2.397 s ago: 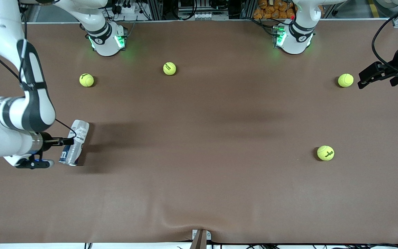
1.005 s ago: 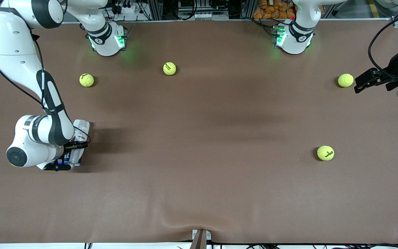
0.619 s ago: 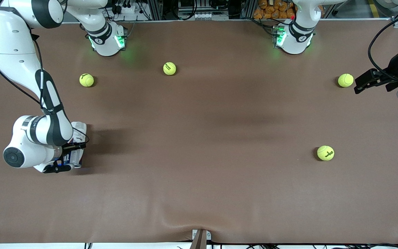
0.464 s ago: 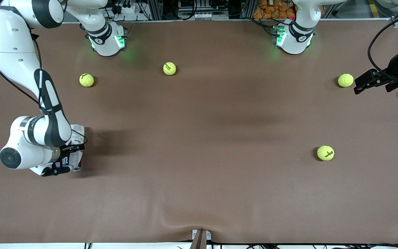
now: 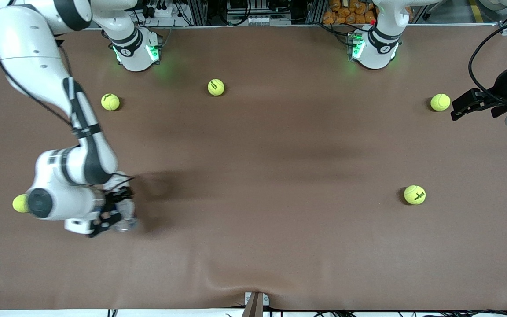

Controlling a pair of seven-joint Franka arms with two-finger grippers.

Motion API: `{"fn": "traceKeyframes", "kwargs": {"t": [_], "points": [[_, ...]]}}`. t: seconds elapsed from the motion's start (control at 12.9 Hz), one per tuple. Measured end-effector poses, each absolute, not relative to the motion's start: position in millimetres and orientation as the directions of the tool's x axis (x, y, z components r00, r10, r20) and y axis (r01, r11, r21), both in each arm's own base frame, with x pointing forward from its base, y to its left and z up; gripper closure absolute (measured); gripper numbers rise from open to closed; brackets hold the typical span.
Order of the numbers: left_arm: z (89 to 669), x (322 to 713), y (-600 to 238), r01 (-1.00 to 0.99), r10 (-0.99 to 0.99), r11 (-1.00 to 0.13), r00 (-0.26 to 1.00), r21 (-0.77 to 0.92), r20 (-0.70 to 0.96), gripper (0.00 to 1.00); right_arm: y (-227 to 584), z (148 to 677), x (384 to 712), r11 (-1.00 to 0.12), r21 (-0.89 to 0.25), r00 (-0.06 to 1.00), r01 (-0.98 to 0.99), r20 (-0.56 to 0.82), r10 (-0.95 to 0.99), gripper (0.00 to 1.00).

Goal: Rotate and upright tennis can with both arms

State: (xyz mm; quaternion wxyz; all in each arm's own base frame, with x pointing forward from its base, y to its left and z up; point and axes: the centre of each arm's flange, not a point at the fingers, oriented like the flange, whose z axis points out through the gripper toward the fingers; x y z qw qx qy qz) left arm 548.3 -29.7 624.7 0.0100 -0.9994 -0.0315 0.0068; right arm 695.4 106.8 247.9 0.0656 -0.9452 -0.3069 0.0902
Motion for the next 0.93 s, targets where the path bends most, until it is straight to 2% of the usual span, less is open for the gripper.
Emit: {"fn": "traceKeyframes", "kwargs": {"t": [0.23,0.39,0.46,0.62,0.93], "points": [[624.3,548.4,-29.8,0.063,0.063,-0.998,0.998,-0.02,-0.014,0.0,216.6,250.9,673.0,-0.64,-0.192,0.639,0.744,-0.078,0.765,0.38],[623.3,549.0,-29.8,0.063,0.063,-0.998,0.998,-0.02,-0.015,0.0,273.3,254.8,662.8,-0.479,-0.142,0.486,0.866,0.015,0.874,0.38],[620.8,550.8,-29.8,0.062,0.063,-0.998,0.998,-0.02,-0.017,0.0,295.2,255.0,656.9,-0.401,-0.111,0.408,0.91,0.048,0.912,0.35],[612.9,557.1,-30.2,0.061,0.062,-0.998,0.998,-0.019,-0.019,0.0,323.1,247.9,644.0,-0.288,-0.059,0.291,0.956,0.068,0.954,0.35],[592.2,567.6,-31.8,0.057,0.058,-0.998,0.997,-0.018,-0.048,0.0,364.6,222.5,613.2,-0.127,0.033,0.123,0.991,0.106,0.987,0.35]]}}
